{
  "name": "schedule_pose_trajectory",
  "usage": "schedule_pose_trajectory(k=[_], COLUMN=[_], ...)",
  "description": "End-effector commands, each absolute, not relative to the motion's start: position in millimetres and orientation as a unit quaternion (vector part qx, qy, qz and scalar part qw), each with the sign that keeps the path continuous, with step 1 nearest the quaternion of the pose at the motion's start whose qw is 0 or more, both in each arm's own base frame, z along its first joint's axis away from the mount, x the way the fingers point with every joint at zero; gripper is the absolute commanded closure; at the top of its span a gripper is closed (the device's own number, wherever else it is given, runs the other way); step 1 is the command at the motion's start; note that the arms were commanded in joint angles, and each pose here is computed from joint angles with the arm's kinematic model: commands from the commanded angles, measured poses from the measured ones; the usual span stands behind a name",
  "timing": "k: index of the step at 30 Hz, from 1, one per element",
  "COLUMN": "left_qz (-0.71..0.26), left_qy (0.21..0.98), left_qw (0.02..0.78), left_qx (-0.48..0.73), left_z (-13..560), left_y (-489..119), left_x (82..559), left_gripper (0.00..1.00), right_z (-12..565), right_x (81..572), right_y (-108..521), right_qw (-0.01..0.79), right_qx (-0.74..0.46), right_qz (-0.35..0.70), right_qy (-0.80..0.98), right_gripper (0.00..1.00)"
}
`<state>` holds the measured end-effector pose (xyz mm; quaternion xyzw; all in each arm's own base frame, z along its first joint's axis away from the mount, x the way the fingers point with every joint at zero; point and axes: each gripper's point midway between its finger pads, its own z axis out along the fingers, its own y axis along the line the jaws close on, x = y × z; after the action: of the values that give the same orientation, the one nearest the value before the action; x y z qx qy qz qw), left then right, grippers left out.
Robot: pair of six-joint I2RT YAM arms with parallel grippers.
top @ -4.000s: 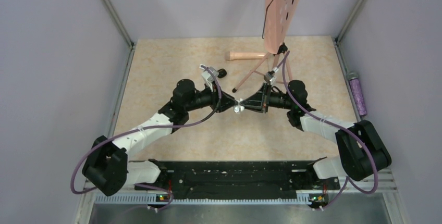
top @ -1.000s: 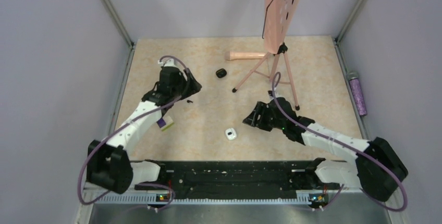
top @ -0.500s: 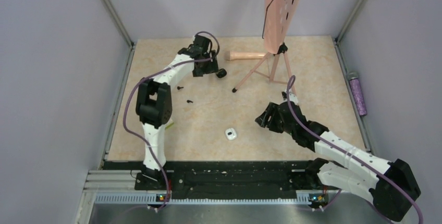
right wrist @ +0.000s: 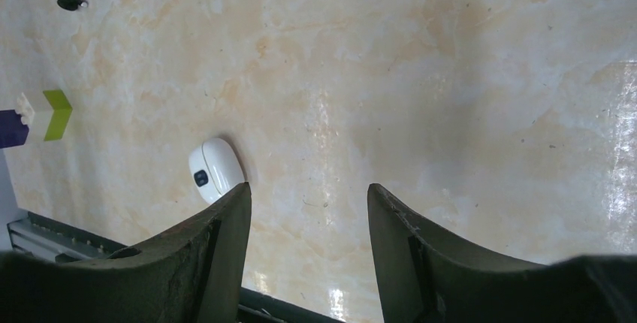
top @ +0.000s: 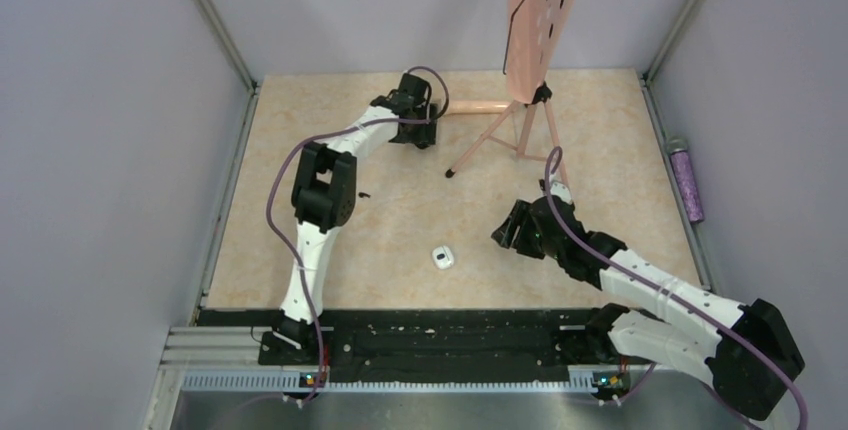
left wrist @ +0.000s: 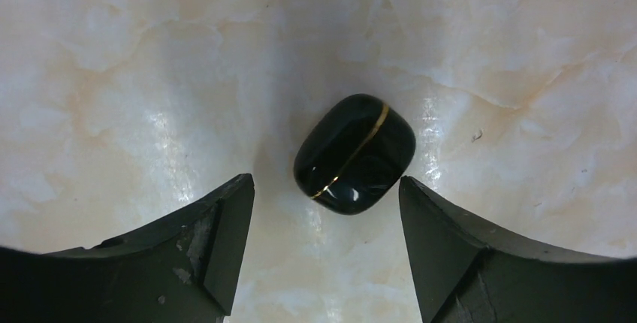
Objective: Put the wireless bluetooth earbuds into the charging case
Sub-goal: Move the charging case to the center of the board.
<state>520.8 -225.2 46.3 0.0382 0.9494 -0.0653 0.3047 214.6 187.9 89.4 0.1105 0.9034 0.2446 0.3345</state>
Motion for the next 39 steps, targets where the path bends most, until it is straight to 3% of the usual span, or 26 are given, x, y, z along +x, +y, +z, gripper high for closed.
schedule_pose_trajectory(k=[1, 7, 16, 21, 28, 39], left_qz=[-0.062, -0.033, -0.029, -0.03, -0.073, -0.088], left_qy=[0.932, 0.93, 0.929, 0.928, 0.945, 0.959], left_qw=[0.35, 0.356, 0.353, 0.361, 0.318, 0.269], left_qx=[0.068, 0.084, 0.103, 0.089, 0.035, -0.028], left_z=[56.6, 46.3, 47.9, 62.7, 70.5, 71.7], left_y=[-234.6, -233.8, -246.5, -245.9, -245.1, -254.5], left_x=[547.5, 559.7, 544.5, 524.3, 472.1, 370.8], left_gripper=[0.25, 0.25, 0.5, 0.54, 0.61, 0.58], right_z=[110.1, 112.3, 111.6, 113.1, 116.2, 115.5], right_x=[226.6, 226.7, 225.1, 226.0, 225.4, 217.5], right_y=[197.3, 199.0, 195.6, 196.7, 195.3, 189.7], right_qw=[0.352, 0.351, 0.352, 0.354, 0.358, 0.36], right_qx=[0.109, 0.108, 0.111, 0.112, 0.114, 0.125], right_qz=[0.26, 0.264, 0.26, 0.264, 0.266, 0.276], right_qy=[0.893, 0.892, 0.892, 0.89, 0.888, 0.883], right_gripper=[0.44, 0.44, 0.44, 0.44, 0.44, 0.44])
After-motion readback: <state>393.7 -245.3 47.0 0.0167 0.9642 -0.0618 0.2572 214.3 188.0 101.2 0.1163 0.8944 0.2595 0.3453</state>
